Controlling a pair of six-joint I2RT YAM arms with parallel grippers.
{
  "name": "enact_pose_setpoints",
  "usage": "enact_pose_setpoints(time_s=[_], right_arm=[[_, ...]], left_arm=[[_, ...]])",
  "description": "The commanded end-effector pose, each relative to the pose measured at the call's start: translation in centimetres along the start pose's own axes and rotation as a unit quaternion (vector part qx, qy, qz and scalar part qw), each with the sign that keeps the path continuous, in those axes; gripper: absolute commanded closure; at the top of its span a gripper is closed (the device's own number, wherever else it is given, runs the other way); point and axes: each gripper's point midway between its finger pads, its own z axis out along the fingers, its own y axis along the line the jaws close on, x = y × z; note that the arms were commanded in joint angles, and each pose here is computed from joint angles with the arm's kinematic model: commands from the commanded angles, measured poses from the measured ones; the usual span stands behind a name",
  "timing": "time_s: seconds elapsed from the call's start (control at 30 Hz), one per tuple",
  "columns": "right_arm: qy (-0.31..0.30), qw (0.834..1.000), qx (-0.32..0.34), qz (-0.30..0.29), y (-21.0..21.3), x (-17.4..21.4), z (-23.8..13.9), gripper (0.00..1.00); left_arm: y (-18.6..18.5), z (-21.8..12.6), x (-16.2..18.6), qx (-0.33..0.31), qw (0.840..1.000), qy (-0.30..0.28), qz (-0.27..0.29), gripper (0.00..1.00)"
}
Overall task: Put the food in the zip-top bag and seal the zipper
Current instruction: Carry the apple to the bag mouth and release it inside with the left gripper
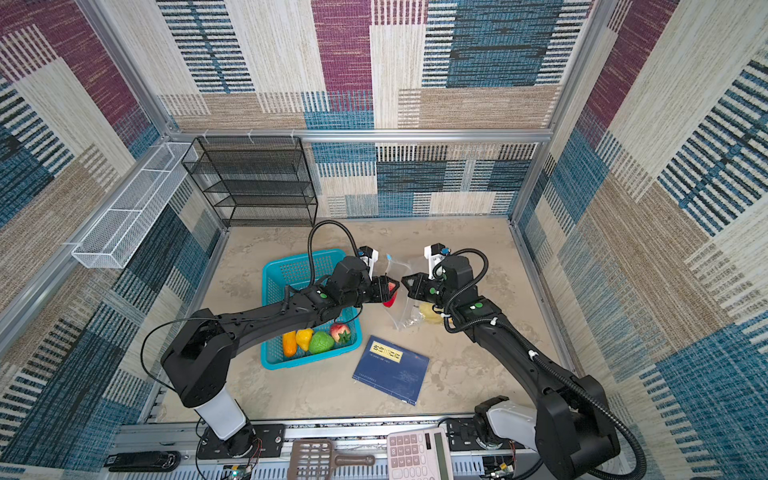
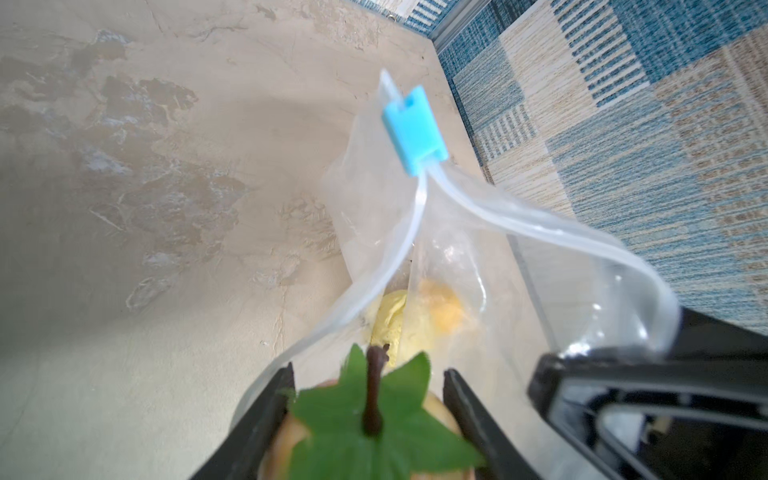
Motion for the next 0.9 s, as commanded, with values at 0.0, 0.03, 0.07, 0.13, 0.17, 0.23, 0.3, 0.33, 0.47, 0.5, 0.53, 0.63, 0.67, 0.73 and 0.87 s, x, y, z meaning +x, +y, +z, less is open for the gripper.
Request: enact_pose_setpoints(time_s=[0.0,0.03,0.07,0.13,0.17,0.23,0.3,0.33,0.47,0.5,0.53,0.63,0.67,0.73,0.87], right_arm=[[0.004,1.000,-0.027,-0.001,1.0,-0.1,0.2,1.00],[0.009,0.999,-0.031,-0.001,1.1,0.0,0.3,1.00],[0.014,0.999,-0.035,0.000,1.2,0.2,0.4,1.00],[0.021,0.999,-0.040,0.000,1.3,0.4,0.6,1.00],[0.022,0.999,-0.041,-0.001,1.4,0.4,0.6,1.00],[0.022,0.999,-0.041,-0.004,1.4,0.4,0.6,1.00],[0.022,0.999,-0.039,-0.005,1.3,0.3,0.6,1.00],[0.022,0.999,-0.039,-0.005,1.2,0.3,0.6,1.00],[0.020,0.999,-0.039,-0.007,1.4,0.3,0.5,1.00],[0.020,0.999,-0.038,-0.009,1.3,0.3,0.5,1.00],[0.019,0.999,-0.039,-0.009,1.4,0.3,0.4,1.00],[0.017,0.999,-0.039,-0.011,1.4,0.2,0.3,1.00],[0.017,0.999,-0.038,-0.012,1.4,0.3,0.3,1.00],[0.015,0.999,-0.038,-0.012,1.4,0.2,0.2,1.00],[0.015,0.999,-0.036,-0.014,1.4,0.3,0.1,1.00]], left_arm=[[0.0,0.7,-0.8,-0.009,1.000,-0.016,-0.001,0.52],[0.2,1.0,-0.6,-0.016,1.000,-0.009,0.000,0.51],[0.5,1.2,-0.4,-0.026,1.000,-0.001,0.003,0.51],[1.2,1.5,-0.3,-0.052,0.999,0.009,0.009,0.50],[1.6,1.7,-0.2,-0.067,0.998,0.015,0.013,0.50],[2.4,2.0,0.0,-0.095,0.995,0.026,0.022,0.47],[3.0,2.3,0.3,-0.111,0.993,0.036,0.028,0.46],[3.1,2.4,0.4,-0.116,0.992,0.040,0.031,0.45],[3.6,2.5,0.8,-0.124,0.991,0.046,0.035,0.42],[3.6,2.5,0.9,-0.125,0.990,0.049,0.036,0.41],[3.6,2.6,1.0,-0.125,0.990,0.052,0.038,0.40],[3.3,2.6,1.1,-0.120,0.990,0.058,0.040,0.34],[3.2,2.6,1.1,-0.117,0.991,0.058,0.041,0.33],[2.9,2.5,1.1,-0.111,0.991,0.060,0.041,0.29],[2.1,2.1,0.8,-0.098,0.993,0.061,0.039,0.25]])
